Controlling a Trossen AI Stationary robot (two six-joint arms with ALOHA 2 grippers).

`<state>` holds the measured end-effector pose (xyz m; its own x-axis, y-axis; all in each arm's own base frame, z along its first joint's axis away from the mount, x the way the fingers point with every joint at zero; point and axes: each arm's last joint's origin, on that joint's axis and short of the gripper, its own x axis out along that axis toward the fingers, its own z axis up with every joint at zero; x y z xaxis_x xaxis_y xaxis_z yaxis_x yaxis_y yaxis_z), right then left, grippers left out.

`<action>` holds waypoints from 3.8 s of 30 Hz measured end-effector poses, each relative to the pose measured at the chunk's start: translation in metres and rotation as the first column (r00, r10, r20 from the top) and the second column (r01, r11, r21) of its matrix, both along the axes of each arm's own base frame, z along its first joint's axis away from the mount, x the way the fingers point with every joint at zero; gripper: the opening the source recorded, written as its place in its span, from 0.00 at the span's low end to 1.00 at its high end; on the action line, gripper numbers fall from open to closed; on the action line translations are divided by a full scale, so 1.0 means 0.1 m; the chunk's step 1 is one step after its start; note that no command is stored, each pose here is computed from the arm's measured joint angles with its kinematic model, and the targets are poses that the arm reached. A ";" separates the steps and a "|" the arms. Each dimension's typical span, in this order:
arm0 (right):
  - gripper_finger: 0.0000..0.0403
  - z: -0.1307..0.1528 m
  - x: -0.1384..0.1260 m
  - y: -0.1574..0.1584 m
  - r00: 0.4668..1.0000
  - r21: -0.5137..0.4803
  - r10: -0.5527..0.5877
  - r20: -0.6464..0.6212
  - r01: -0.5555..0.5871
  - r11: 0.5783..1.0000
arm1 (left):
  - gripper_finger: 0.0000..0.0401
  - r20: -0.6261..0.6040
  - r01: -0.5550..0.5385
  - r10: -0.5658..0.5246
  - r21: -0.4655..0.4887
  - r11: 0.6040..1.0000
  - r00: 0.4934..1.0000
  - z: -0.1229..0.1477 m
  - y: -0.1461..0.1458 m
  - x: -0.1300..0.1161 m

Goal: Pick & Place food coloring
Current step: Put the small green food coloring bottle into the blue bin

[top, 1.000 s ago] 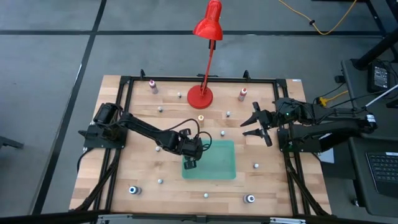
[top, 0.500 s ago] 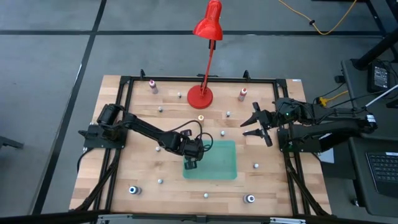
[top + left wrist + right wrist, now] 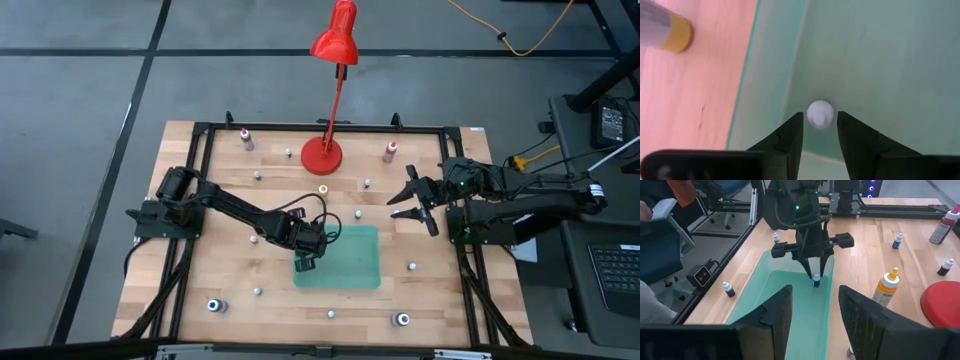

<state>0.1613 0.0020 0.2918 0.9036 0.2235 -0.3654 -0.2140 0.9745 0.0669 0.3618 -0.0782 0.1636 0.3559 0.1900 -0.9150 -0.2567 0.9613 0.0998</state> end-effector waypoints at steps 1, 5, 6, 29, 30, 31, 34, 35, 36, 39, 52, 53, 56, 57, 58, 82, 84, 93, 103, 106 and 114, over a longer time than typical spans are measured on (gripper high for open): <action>0.40 0.00 0.00 0.00 1.000 0.000 0.000 0.000 0.000 1.000 | 0.30 -0.003 0.004 -0.004 0.003 1.000 1.000 0.02 0.00 -0.01; 0.40 0.00 0.00 0.00 1.000 -0.004 0.001 0.001 -0.001 1.000 | 0.35 0.030 0.005 -0.005 -0.003 1.000 1.000 0.16 0.01 -0.03; 0.40 0.00 0.00 0.00 1.000 -0.004 0.002 0.001 -0.002 1.000 | 0.36 0.047 0.001 -0.001 -0.007 1.000 0.999 0.21 0.01 -0.04; 0.40 0.00 0.00 0.00 1.000 -0.014 0.006 0.003 -0.006 1.000 | 0.43 0.013 -0.257 0.257 0.003 0.966 0.966 1.15 -0.14 -1.37; 0.40 0.00 0.00 0.00 1.000 -0.018 0.008 0.004 -0.008 1.000 | 0.43 0.024 -0.274 0.274 -0.010 0.962 0.961 1.12 -0.17 -1.44; 0.40 0.00 0.00 0.00 1.000 -0.023 0.009 0.005 -0.009 1.000 | 0.44 0.026 -0.295 0.296 -0.024 0.955 0.955 1.06 -0.19 -1.51; 0.40 0.00 0.00 0.00 1.000 -0.026 0.011 0.006 -0.010 1.000 | 0.45 0.032 -0.339 0.341 -0.061 0.939 0.940 0.89 -0.21 -1.62; 0.40 0.00 0.00 0.00 1.000 -0.027 0.011 0.006 -0.011 1.000 | 0.46 0.034 -0.346 0.349 -0.067 0.936 0.937 0.84 -0.22 -1.64; 0.40 0.00 0.00 0.00 1.000 -0.027 0.011 0.006 -0.011 1.000 | 0.46 0.034 -0.350 0.353 -0.068 0.934 0.935 0.80 -0.21 -1.65; 0.40 0.00 0.00 0.00 1.000 -0.027 0.011 0.007 -0.010 1.000 | 0.49 0.031 -0.365 0.368 -0.073 0.928 0.929 0.69 -0.20 -1.67; 0.40 0.00 0.00 0.00 1.000 0.000 0.000 0.000 0.000 1.000 | 0.64 0.019 -0.381 0.384 -0.101 0.919 0.923 0.16 -0.13 -1.76; 0.40 0.00 0.00 0.00 1.000 -0.001 0.000 0.000 0.000 1.000 | 0.64 0.026 -0.378 0.382 -0.104 0.920 0.924 0.13 -0.12 -1.76; 0.40 0.00 0.00 0.00 1.000 -0.001 0.000 0.000 0.000 1.000 | 0.63 0.049 -0.373 0.381 -0.121 0.920 0.923 0.06 -0.08 -1.73; 0.40 0.00 0.00 0.00 1.000 -0.001 0.000 0.000 0.000 1.000 | 0.62 0.048 -0.370 0.378 -0.127 0.920 0.924 0.04 -0.06 -1.73; 0.40 0.00 0.00 0.00 1.000 0.000 0.000 0.000 0.000 1.000 | 0.62 0.042 -0.366 0.374 -0.135 0.921 0.926 0.02 -0.05 -1.73; 0.40 0.00 0.00 0.00 1.000 -0.002 0.000 0.001 0.000 1.000 | 0.17 0.023 -0.380 0.390 -0.180 0.907 0.921 -0.15 0.05 -1.75; 0.40 0.00 0.00 0.00 1.000 -0.004 0.000 0.001 0.000 1.000 | 0.14 0.030 -0.379 0.391 -0.189 0.906 0.920 -0.14 0.04 -1.74; 0.40 0.00 0.00 0.00 1.000 -0.002 -0.001 0.001 0.001 1.000 | 0.14 0.116 -0.319 0.356 -0.252 0.914 0.927 0.19 -0.05 -1.52; 0.40 0.00 0.00 0.00 1.000 -0.004 0.000 0.001 0.000 1.000 | 0.14 0.317 -0.161 0.254 -0.290 0.943 0.914 1.19 -0.10 -1.09; 0.40 0.00 0.00 0.00 1.000 -0.004 0.000 0.001 0.000 1.000 | 0.14 0.338 -0.139 0.220 -0.249 0.959 0.915 1.45 -0.07 -1.00; 0.40 0.00 0.00 0.00 1.000 0.001 -0.001 -0.001 0.001 1.000 | 0.14 0.343 -0.025 0.094 -0.203 0.979 0.935 1.77 -0.15 -0.56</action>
<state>0.1612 0.0019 0.2917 0.9034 0.2230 -0.3662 -0.2130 0.9747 0.0679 0.3055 -0.0928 0.3407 0.6523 0.0537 -0.7560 -0.2989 0.9349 -0.1915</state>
